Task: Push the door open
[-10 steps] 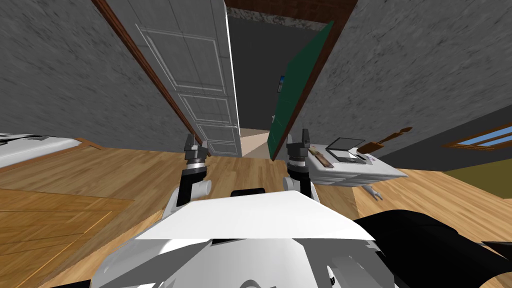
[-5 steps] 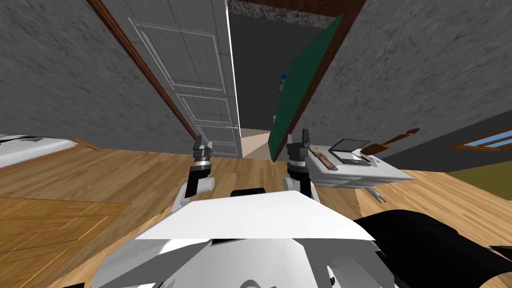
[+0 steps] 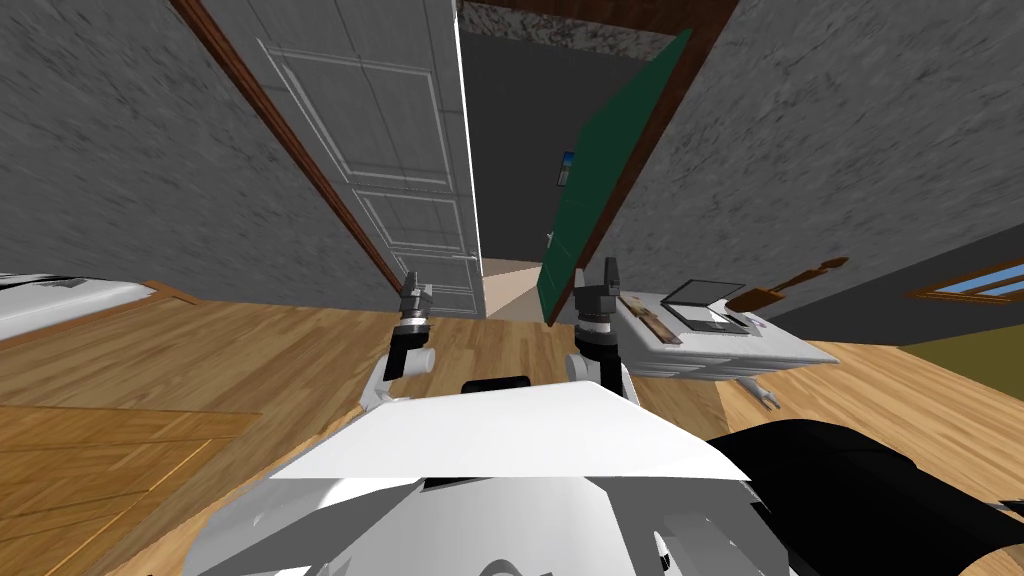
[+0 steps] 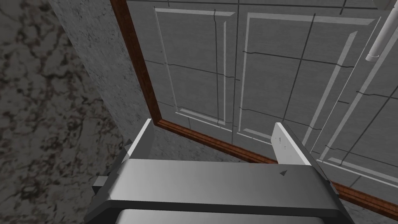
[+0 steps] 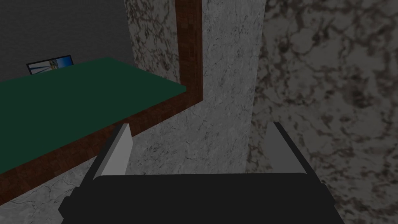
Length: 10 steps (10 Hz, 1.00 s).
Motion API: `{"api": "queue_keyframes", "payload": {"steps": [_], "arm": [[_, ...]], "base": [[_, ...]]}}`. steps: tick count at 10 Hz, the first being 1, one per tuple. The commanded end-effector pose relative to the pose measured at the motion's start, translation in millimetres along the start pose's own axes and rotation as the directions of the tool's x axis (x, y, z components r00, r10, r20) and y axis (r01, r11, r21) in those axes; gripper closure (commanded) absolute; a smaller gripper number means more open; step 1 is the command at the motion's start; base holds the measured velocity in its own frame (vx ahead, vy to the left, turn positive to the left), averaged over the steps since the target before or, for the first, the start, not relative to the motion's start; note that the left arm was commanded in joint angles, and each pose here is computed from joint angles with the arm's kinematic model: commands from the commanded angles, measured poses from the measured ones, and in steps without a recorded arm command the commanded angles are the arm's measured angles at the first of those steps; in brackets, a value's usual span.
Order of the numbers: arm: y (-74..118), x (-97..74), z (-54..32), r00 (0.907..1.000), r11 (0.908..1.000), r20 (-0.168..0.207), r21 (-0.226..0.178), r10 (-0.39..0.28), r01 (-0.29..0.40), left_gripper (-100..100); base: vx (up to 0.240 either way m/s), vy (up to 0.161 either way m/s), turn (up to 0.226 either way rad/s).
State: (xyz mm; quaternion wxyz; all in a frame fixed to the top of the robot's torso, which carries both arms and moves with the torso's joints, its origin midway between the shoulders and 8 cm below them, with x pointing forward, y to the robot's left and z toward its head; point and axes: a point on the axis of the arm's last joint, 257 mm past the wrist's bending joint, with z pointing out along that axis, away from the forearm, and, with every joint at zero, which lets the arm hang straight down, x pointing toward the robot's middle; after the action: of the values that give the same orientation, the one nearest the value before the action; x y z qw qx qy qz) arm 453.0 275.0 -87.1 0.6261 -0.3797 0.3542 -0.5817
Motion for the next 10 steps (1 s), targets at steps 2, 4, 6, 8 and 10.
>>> {"api": "queue_keyframes", "payload": {"steps": [2,4,6,8,10], "arm": [[19.6,7.2,5.8,0.9999,0.9997,-0.01,-0.025,-0.006,0.006,-100],[36.7,10.5,8.0,0.9998,0.9986,-0.016,-0.052,-0.009,0.009,-100],[52.5,14.2,10.7,0.9997,0.997,-0.022,-0.076,-0.013,0.012,-100],[62.6,18.3,15.1,0.9994,0.9959,-0.029,-0.089,-0.017,0.014,-100],[76.3,22.4,18.1,0.9992,0.9937,-0.035,-0.111,-0.02,0.016,-100]], "base": [[0.071,0.037,-0.002],[0.051,0.028,-0.001],[0.048,0.03,-0.002],[0.05,0.029,-0.001],[0.052,0.029,-0.002]]}}
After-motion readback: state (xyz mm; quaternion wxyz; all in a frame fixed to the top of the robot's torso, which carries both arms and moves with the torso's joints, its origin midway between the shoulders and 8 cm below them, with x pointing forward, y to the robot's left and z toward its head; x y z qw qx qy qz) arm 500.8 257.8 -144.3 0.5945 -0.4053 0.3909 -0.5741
